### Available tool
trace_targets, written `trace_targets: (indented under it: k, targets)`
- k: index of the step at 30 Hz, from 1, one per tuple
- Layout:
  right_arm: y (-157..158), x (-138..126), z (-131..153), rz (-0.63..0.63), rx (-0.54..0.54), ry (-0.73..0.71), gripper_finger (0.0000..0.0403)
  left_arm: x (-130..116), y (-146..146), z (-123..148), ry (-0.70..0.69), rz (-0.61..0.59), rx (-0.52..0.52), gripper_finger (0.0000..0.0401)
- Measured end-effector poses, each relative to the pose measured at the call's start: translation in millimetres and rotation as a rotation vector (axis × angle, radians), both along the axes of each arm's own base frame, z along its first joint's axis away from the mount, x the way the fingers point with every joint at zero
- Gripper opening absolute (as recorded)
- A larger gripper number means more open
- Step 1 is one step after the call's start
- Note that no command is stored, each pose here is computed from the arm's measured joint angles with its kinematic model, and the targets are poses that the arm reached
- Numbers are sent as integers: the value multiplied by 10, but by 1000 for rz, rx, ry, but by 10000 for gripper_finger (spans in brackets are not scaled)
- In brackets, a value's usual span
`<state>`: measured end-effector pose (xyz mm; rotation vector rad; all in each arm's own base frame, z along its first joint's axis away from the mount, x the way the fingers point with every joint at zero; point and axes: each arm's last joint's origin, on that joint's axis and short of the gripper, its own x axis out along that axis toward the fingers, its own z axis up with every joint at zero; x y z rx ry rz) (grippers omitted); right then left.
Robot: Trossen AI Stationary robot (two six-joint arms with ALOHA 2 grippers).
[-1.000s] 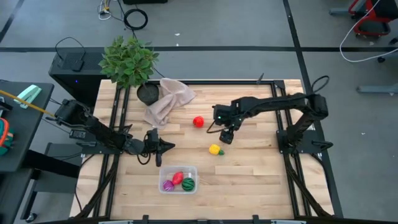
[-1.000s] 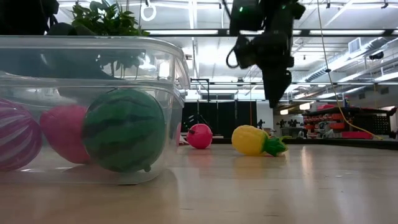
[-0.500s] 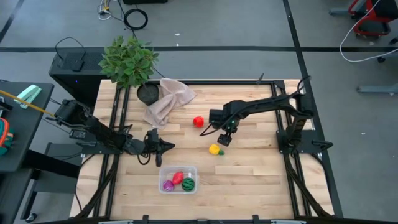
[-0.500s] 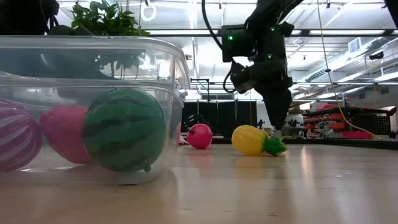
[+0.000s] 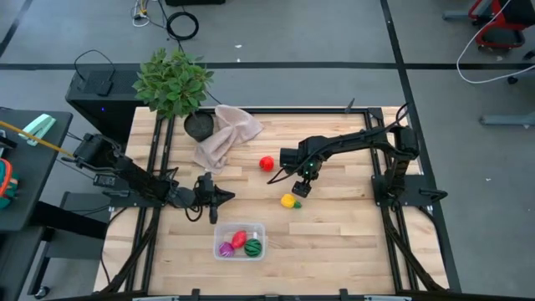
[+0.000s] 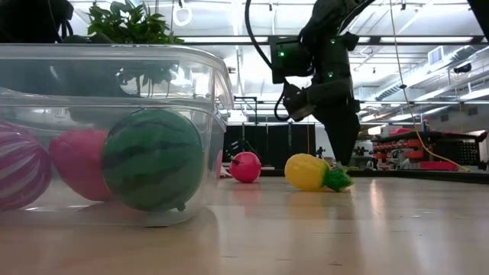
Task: Pick and placing Produce into tupperware
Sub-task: Put the strawberry into the transparent bin
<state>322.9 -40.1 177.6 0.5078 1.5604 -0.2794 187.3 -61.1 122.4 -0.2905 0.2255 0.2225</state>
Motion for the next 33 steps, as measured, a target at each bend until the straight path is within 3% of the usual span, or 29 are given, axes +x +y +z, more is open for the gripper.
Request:
trace_targets:
  k: [7, 18, 27, 33]
  targets:
    - [-26, -3, -1, -10, -3, 0, 326, 0, 0, 1, -1, 0, -1, 9]
    - [-35, 52, -20, -83, -40, -36, 381, 0, 0, 1, -2, 0, -2, 27]
    - [18, 49, -173, -119, -29, 23, 368, 3, -2, 7, -7, 0, -5, 9]
    - [100, 109, -305, -107, 0, 35, 357, 4, -3, 8, -8, -1, -5, 18]
